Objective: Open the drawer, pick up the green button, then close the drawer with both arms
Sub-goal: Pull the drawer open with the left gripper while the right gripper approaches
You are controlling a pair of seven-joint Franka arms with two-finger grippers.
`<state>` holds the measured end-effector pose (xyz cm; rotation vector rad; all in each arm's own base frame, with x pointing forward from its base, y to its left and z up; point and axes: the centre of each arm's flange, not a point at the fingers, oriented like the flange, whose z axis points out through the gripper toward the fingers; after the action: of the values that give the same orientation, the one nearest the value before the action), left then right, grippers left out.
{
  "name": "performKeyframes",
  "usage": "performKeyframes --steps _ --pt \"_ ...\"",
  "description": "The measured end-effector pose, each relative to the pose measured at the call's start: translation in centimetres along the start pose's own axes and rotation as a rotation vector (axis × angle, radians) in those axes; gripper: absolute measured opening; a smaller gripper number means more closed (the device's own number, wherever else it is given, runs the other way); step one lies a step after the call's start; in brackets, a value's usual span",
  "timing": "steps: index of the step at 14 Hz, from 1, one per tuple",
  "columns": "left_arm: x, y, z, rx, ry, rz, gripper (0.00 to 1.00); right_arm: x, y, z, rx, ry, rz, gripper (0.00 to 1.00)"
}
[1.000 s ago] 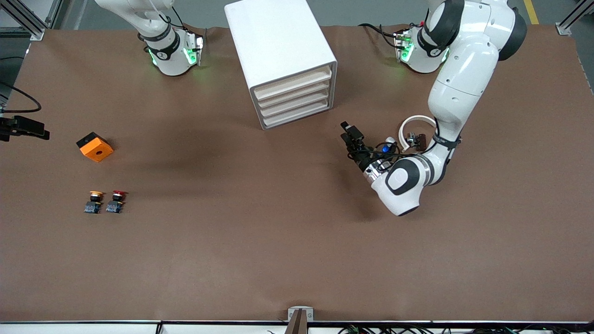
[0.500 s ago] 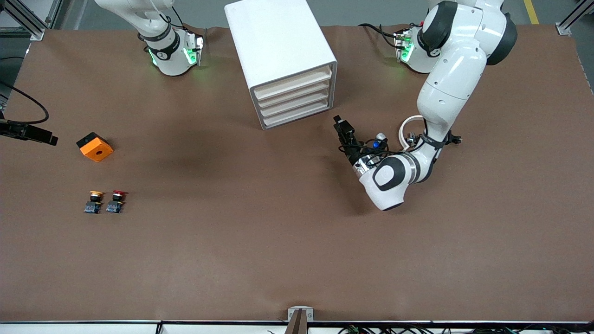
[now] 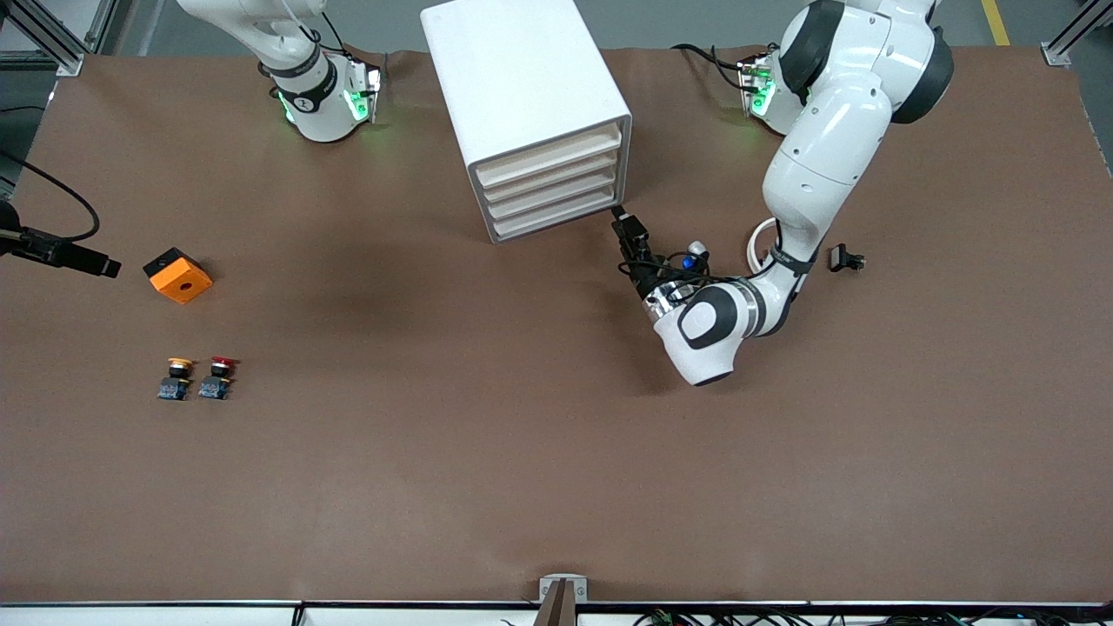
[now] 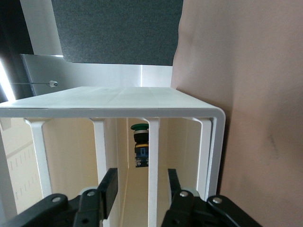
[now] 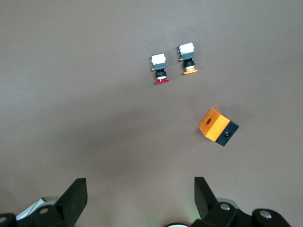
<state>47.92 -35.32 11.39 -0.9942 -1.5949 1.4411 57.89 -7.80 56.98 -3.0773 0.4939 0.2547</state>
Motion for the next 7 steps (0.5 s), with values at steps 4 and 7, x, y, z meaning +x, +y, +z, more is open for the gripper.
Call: performKeyframes --steps 4,7 --pt "-1.1 -0.1 2.0 0.007 0.03 0.004 0.5 -0.3 -1.3 0.0 -0.003 -0.002 0.053 1.0" --pt "-1.5 0.1 3.3 0.012 0.05 0.001 0.5 -0.8 -3.8 0.1 -0.005 0.0 0.093 1.0"
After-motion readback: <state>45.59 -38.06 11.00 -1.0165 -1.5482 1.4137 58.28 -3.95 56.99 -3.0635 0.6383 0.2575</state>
